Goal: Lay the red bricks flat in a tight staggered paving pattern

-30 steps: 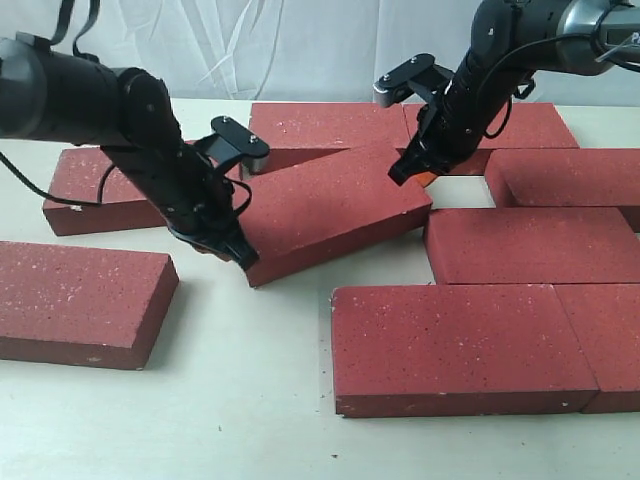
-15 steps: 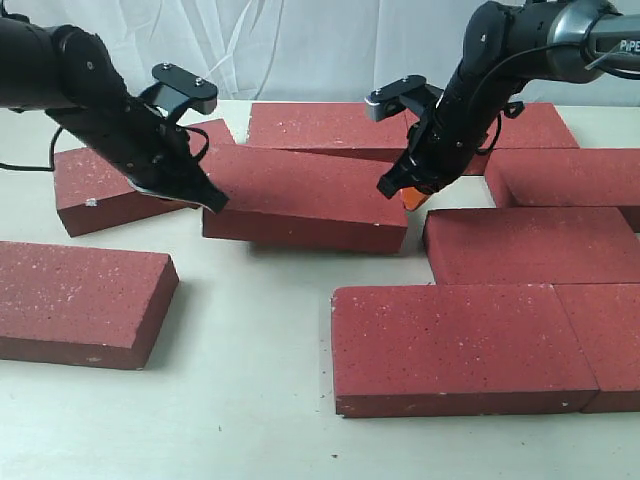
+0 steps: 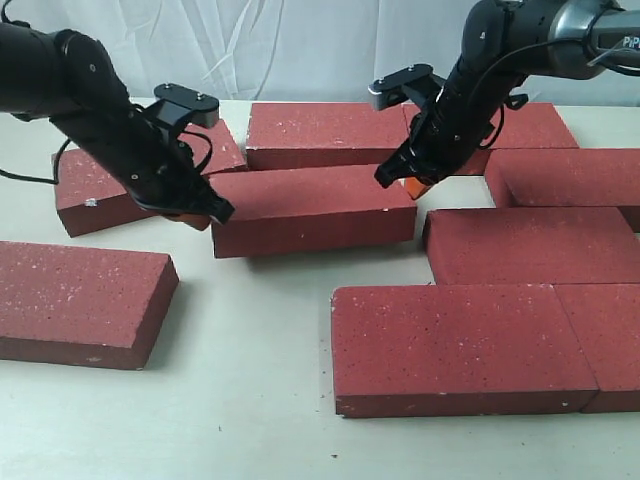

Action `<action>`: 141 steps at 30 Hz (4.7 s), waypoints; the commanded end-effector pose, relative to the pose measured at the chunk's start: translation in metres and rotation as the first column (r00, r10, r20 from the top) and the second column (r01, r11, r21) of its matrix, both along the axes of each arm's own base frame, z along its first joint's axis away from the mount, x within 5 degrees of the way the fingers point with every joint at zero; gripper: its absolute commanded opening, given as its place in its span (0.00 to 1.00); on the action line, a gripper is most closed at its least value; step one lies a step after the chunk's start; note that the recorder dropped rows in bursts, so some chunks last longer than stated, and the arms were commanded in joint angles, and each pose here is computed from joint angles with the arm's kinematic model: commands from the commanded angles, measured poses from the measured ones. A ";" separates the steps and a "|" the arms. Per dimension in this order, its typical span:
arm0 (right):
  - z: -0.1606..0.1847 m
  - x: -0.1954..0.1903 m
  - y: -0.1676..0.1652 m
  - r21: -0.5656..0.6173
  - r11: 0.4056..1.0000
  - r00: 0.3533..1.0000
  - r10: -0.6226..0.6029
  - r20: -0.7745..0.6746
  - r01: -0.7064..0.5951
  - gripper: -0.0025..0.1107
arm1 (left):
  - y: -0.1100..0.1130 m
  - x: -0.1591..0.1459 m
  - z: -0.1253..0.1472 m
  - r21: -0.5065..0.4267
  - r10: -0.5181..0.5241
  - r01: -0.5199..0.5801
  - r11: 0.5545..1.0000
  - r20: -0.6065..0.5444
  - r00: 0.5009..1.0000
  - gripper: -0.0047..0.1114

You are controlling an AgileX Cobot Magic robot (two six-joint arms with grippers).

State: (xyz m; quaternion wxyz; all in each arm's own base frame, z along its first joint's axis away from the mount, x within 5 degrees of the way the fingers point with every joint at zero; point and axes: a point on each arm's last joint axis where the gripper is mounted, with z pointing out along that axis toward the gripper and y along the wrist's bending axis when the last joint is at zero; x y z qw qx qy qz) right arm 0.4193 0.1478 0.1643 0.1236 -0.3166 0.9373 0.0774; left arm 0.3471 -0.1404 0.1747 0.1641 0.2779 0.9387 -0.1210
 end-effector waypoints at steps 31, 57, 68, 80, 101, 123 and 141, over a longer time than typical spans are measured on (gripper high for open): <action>0.007 -0.080 0.028 0.339 0.815 0.875 0.480 0.061 -0.470 0.01 | 0.017 0.001 -0.031 0.120 0.092 -0.104 0.987 0.101 0.991 0.04; -0.030 -0.064 0.046 0.079 0.890 0.886 0.431 0.168 -0.448 0.01 | 0.003 0.011 -0.046 -0.021 0.119 -0.118 0.993 0.121 0.985 0.04; -0.029 -0.059 0.046 0.067 0.911 0.901 0.387 0.197 -0.407 0.01 | 0.002 0.023 -0.053 -0.046 0.173 -0.168 0.985 0.197 0.965 0.04; -0.030 -0.054 0.049 0.119 0.936 0.926 0.299 0.233 -0.332 0.01 | -0.025 0.038 -0.058 -0.052 0.149 -0.140 0.989 0.358 0.922 0.04; -0.018 -0.058 0.050 0.156 0.934 0.933 0.284 0.219 -0.321 0.01 | -0.024 0.025 -0.038 0.011 0.011 -0.015 1.000 0.305 0.952 0.04; -0.036 -0.047 0.050 0.114 0.946 0.928 0.265 0.263 -0.302 0.01 | -0.005 0.029 -0.045 -0.022 0.103 -0.101 0.995 0.211 0.972 0.04; -0.015 -0.056 0.051 0.164 0.934 0.935 0.277 0.223 -0.316 0.01 | -0.006 0.039 -0.061 -0.034 0.149 -0.145 0.989 0.227 0.962 0.04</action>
